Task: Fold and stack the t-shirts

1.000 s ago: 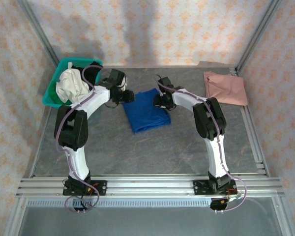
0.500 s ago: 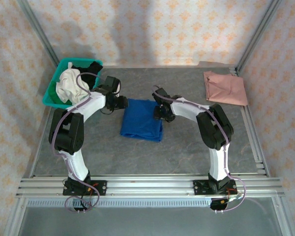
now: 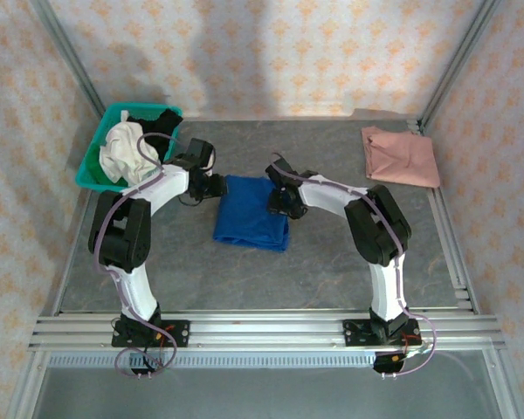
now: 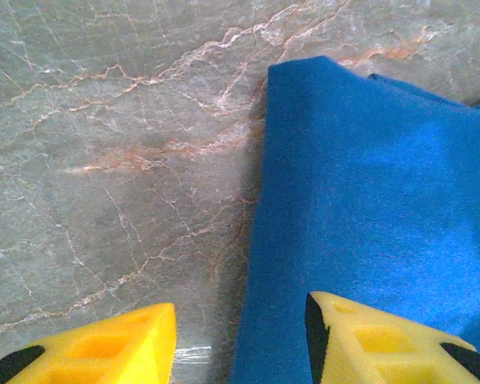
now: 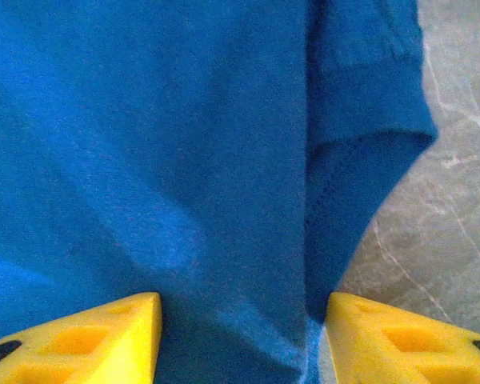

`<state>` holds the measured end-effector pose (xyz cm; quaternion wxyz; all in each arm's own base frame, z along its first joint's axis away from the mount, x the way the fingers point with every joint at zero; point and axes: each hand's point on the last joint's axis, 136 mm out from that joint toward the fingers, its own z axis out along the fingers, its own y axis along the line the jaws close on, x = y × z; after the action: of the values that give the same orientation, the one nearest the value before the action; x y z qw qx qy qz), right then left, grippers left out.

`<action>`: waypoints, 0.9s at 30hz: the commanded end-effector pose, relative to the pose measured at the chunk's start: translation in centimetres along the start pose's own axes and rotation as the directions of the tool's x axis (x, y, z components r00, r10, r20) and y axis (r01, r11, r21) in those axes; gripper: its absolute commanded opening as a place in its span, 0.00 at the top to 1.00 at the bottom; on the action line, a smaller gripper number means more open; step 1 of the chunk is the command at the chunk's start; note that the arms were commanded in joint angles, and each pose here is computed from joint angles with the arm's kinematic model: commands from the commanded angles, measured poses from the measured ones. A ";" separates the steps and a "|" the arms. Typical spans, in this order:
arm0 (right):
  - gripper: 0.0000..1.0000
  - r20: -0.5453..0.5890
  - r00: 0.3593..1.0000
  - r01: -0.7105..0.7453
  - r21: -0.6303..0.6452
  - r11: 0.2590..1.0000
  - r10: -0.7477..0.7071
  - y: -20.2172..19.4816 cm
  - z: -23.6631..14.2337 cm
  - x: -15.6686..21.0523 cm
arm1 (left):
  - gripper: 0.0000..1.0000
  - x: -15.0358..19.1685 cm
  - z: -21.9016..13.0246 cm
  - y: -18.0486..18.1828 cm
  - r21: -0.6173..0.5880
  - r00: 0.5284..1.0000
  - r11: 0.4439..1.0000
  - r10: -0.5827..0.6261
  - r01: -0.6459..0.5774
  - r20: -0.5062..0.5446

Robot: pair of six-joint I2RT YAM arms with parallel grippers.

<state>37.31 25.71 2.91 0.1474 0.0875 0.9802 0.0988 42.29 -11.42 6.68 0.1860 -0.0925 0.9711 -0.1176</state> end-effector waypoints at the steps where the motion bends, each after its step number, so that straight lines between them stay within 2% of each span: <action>1: 0.44 -0.008 1.000 -0.021 0.118 0.993 0.022 -2.1 0.6 1.1 | 0.54 -0.1 0.8 0.0 0.000 1.000 1.000 0.000 0.000 -0.006; 5: 0.42 -0.002 1.000 0.014 0.204 0.979 -0.014 -2.5 0.9 1.6 | 0.55 0.0 0.7 0.0 -0.004 1.000 1.000 0.002 -0.002 -0.008; 8: 0.46 -0.017 1.000 0.017 0.187 0.982 -0.014 -2.2 1.6 1.8 | 0.55 0.0 0.6 0.1 -0.008 1.000 1.000 0.006 -0.006 -0.009; 13: 0.78 0.011 1.000 0.009 0.182 0.983 -0.011 -2.5 1.6 1.0 | 0.57 0.0 0.2 0.4 -0.029 1.000 0.999 0.017 -0.018 -0.014; 18: 0.99 0.078 0.996 0.020 0.206 0.978 -0.037 -4.3 -0.1 -2.5 | 0.57 -0.2 -0.5 0.7 -0.045 1.000 0.999 0.028 -0.028 -0.005; 21: 1.00 0.131 0.979 0.114 0.286 0.951 -0.156 -5.5 -2.5 -5.5 | 0.58 -0.3 -0.9 0.7 -0.046 1.000 0.998 0.031 -0.031 0.001; 25: 1.00 0.204 0.914 0.207 0.509 0.835 -0.350 -8.2 -6.4 -10.2 | 0.59 -0.6 -1.3 1.1 -0.047 1.000 0.999 0.021 -0.021 0.010; 27: 1.00 0.204 0.883 0.245 0.568 0.785 -0.423 -9.0 -7.5 -11.9 | 0.60 -0.7 -1.4 1.4 -0.046 1.000 0.999 0.012 -0.011 0.011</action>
<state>43.44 17.10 6.78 0.2492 0.0220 0.9630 -0.1004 41.78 -10.86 5.74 0.1692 -0.0885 0.9759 -0.1052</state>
